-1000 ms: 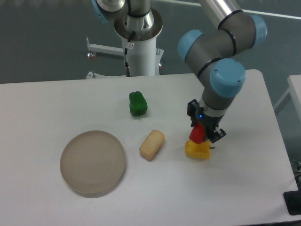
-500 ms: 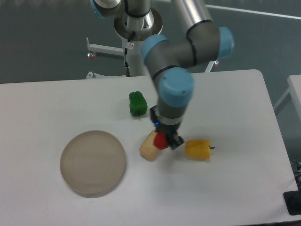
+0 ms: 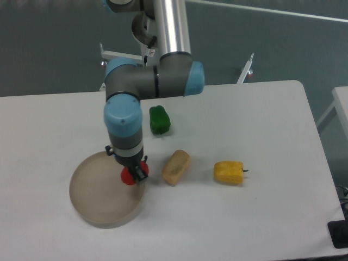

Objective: Place the red pepper on the plate

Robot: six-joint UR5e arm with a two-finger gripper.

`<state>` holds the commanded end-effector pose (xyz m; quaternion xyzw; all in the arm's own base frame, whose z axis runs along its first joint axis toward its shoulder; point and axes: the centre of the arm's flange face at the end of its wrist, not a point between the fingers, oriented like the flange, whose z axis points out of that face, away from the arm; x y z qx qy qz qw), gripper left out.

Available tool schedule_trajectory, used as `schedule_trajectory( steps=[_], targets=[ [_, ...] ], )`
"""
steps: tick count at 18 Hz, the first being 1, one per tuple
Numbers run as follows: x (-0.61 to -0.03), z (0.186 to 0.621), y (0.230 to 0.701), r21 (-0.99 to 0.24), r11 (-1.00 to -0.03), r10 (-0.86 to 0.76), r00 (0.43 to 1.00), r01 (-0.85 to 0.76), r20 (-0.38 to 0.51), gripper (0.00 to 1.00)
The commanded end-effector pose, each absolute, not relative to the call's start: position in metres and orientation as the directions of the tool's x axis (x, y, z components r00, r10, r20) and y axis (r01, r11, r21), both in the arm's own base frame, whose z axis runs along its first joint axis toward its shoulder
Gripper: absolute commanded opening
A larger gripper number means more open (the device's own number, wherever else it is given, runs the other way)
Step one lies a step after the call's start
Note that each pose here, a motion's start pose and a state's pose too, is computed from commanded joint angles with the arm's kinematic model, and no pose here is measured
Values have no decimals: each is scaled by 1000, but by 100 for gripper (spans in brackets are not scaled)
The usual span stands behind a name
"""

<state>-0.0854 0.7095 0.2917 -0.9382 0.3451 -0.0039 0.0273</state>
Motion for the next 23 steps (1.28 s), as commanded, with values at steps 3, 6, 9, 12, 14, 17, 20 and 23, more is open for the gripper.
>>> schedule_trajectory(
  steps=[3, 6, 9, 12, 14, 17, 20, 23],
  targets=[
    [-67, 285, 720, -74, -764, -640, 768, -641, -37, 32],
    [-60, 279, 722, -71, -758, -648, 761, -649, -32, 68],
    [-59, 283, 722, -75, -758, -647, 762, -648, -38, 100],
    [-56, 286, 722, -78, -754, -651, 758, -652, -42, 100],
    [-56, 290, 722, -80, -753, -651, 757, -653, -48, 100],
    [-56, 300, 721, -88, -747, -656, 752, -659, -61, 100],
    [-79, 318, 717, -101, -762, -635, 768, -640, -83, 100],
    [-127, 333, 707, -110, -790, -594, 798, -603, -104, 100]
  ],
)
